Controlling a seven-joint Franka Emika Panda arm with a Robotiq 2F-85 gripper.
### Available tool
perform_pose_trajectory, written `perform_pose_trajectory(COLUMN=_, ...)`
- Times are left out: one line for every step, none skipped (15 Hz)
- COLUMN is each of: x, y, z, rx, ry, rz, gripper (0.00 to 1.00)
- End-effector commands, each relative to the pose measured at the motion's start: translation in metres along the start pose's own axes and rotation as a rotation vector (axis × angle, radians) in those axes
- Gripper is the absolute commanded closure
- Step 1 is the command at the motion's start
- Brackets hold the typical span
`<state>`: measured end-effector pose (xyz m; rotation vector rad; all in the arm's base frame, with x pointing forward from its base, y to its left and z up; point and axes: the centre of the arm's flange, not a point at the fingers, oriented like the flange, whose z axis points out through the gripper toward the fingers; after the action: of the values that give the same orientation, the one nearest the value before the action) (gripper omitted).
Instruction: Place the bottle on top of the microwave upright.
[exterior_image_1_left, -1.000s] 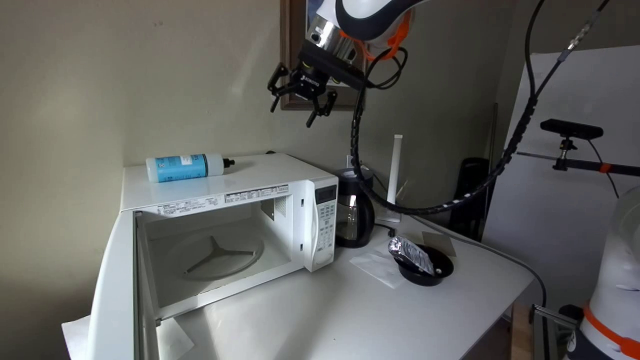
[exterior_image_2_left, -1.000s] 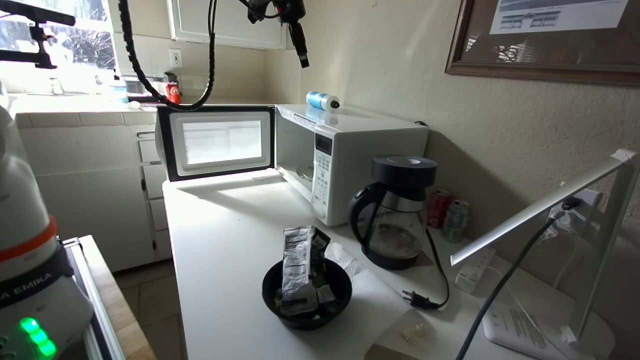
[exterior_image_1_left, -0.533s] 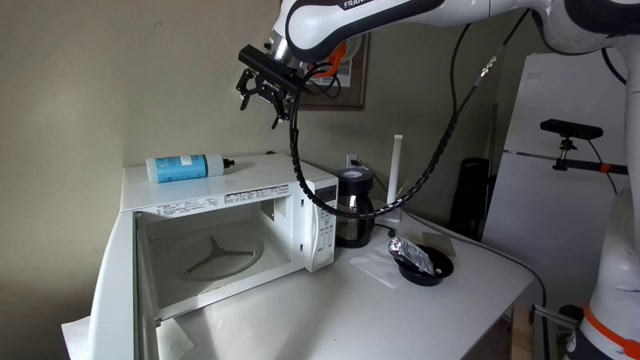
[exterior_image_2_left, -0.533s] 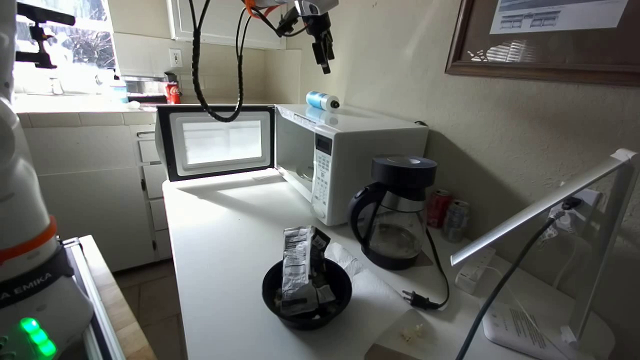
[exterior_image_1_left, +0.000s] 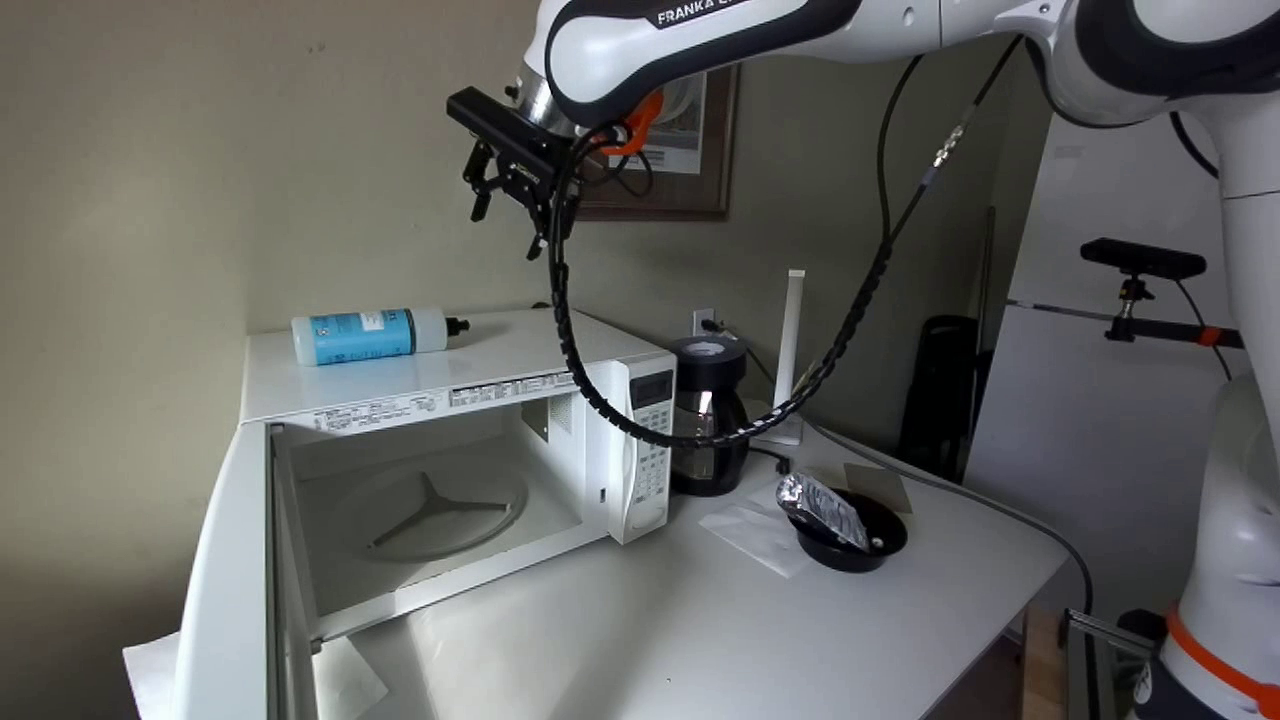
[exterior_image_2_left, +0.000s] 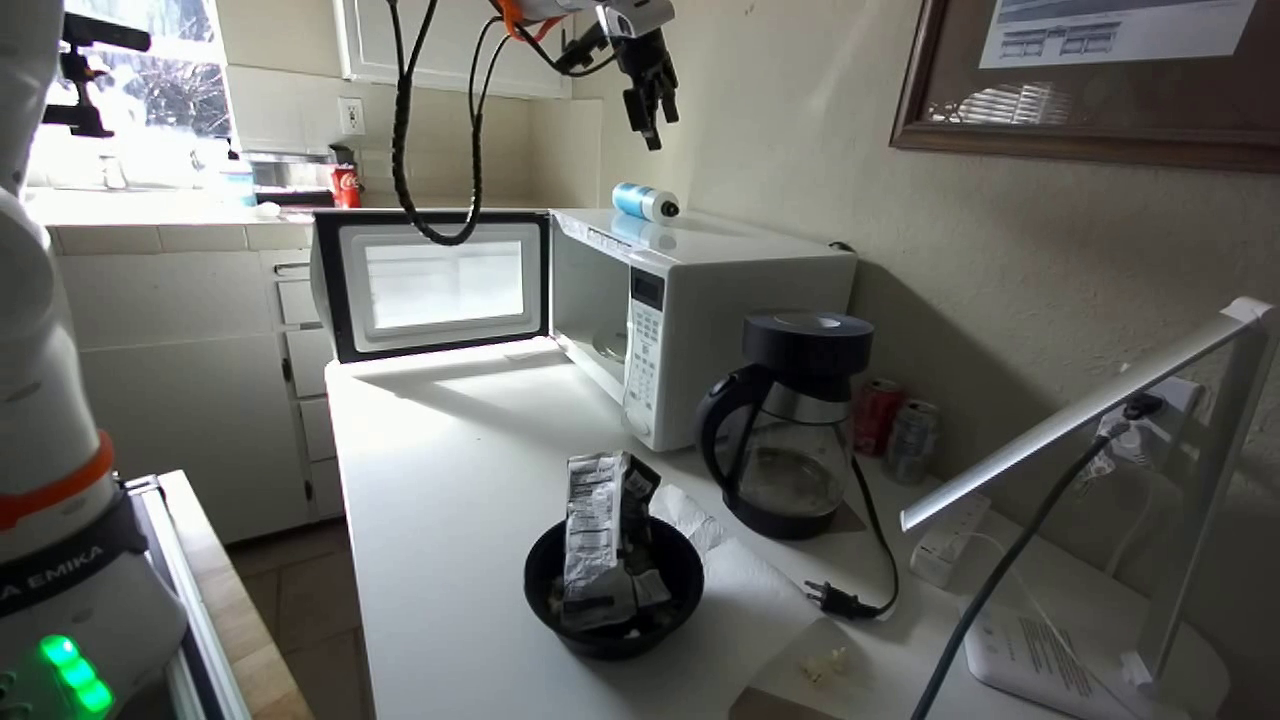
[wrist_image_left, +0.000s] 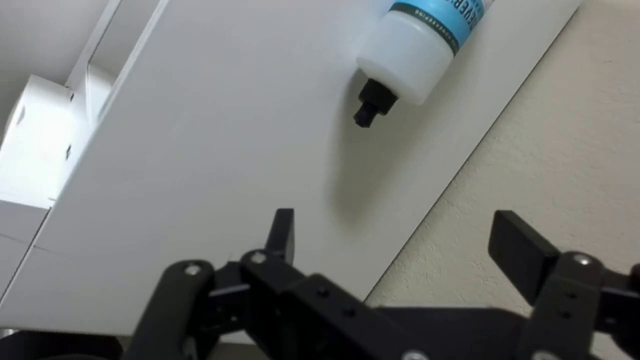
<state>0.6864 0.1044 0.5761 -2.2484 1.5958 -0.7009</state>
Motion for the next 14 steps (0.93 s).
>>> perform_pose_trajectory(x=-0.021, y=-0.048, z=0.025, rx=-0.07, ry=-0.027, rz=0.185, gripper=0.0)
perform_pose_trajectory(x=-0.026, y=-0.054, z=0.03, rx=-0.091, ry=-0.041, rz=0.229, gripper=0.0)
perform_pose_trajectory(x=-0.03, y=-0.058, z=0.036, rx=-0.107, ry=-0.042, rz=0.274, gripper=0.0)
perform_pose_trajectory(x=-0.031, y=-0.06, z=0.043, rx=-0.119, ry=-0.045, rz=0.319, gripper=0.0)
perform_pose_trajectory(x=-0.026, y=-0.057, z=0.051, rx=-0.144, ry=-0.05, rz=0.361, gripper=0.0)
perform_pose_trajectory(x=-0.031, y=-0.029, z=0.032, rx=-0.115, ry=-0.038, rz=0.261, gripper=0.0)
perform_pose_trajectory(x=-0.032, y=-0.031, z=0.038, rx=-0.12, ry=-0.037, rz=0.265, gripper=0.0)
perform_pose_trajectory(x=-0.031, y=-0.03, z=0.04, rx=-0.121, ry=-0.037, rz=0.262, gripper=0.0)
perform_pose_trajectory(x=-0.031, y=-0.03, z=0.039, rx=-0.119, ry=-0.037, rz=0.261, gripper=0.0)
perform_pose_trajectory(x=-0.028, y=-0.03, z=0.043, rx=-0.109, ry=-0.026, rz=0.286, gripper=0.0)
perform_pose_trajectory(x=-0.022, y=-0.03, z=0.053, rx=-0.107, ry=-0.006, rz=0.31, gripper=0.0)
perform_pose_trajectory(x=-0.016, y=-0.03, z=0.061, rx=-0.101, ry=0.004, rz=0.334, gripper=0.0)
perform_pose_trajectory(x=-0.009, y=-0.03, z=0.07, rx=-0.086, ry=0.019, rz=0.359, gripper=0.0)
perform_pose_trajectory(x=-0.004, y=-0.03, z=0.078, rx=-0.074, ry=0.016, rz=0.376, gripper=0.0)
